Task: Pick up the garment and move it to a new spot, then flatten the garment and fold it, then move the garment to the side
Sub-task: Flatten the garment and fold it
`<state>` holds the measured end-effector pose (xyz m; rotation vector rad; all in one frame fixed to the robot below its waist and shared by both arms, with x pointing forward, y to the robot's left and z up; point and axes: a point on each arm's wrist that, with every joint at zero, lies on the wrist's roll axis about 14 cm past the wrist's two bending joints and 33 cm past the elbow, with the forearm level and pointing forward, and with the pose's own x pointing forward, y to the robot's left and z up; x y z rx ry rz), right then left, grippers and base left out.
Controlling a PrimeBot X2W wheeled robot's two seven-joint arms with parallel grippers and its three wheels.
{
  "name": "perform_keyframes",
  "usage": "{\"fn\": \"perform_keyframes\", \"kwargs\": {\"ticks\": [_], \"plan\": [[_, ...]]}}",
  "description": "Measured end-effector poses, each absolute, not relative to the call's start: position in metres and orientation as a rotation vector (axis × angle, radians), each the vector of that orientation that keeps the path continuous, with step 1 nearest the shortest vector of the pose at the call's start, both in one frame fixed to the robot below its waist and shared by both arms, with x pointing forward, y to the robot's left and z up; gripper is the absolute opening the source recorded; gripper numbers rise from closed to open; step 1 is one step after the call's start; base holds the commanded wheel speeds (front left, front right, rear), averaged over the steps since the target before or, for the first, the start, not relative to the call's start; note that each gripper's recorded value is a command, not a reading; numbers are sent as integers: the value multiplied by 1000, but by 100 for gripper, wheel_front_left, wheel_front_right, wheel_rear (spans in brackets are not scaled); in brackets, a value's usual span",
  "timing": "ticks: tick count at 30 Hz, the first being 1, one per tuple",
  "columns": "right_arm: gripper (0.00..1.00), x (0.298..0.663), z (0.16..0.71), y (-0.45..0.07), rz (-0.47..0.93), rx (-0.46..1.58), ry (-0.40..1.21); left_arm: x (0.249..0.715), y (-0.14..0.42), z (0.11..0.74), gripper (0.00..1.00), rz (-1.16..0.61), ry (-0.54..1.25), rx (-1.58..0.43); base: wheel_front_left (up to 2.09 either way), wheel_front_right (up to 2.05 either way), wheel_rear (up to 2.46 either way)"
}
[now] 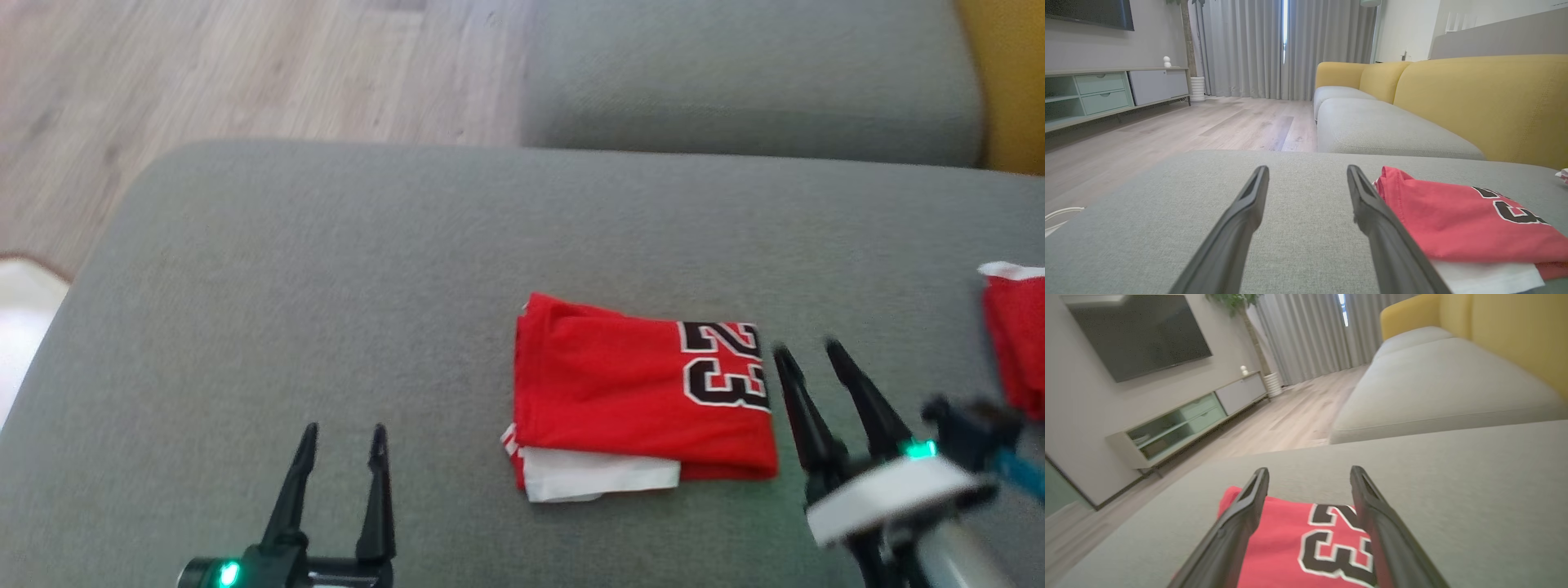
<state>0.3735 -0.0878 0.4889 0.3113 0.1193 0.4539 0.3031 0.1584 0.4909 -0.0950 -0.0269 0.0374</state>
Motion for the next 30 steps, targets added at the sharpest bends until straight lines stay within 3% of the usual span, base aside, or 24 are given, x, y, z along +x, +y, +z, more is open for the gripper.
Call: {"fn": "perform_keyframes", "kwargs": {"ticks": [7,17,30], "plan": [[100,340,466,-125,356,136,97,295,155,493,100,6,-41,-97,0,0,0],[100,305,467,-134,248,136,58,274,153,482,100,-21,-15,-85,0,0,0],[100,299,470,-141,201,146,40,271,155,483,100,-28,-22,-86,0,0,0]]}}
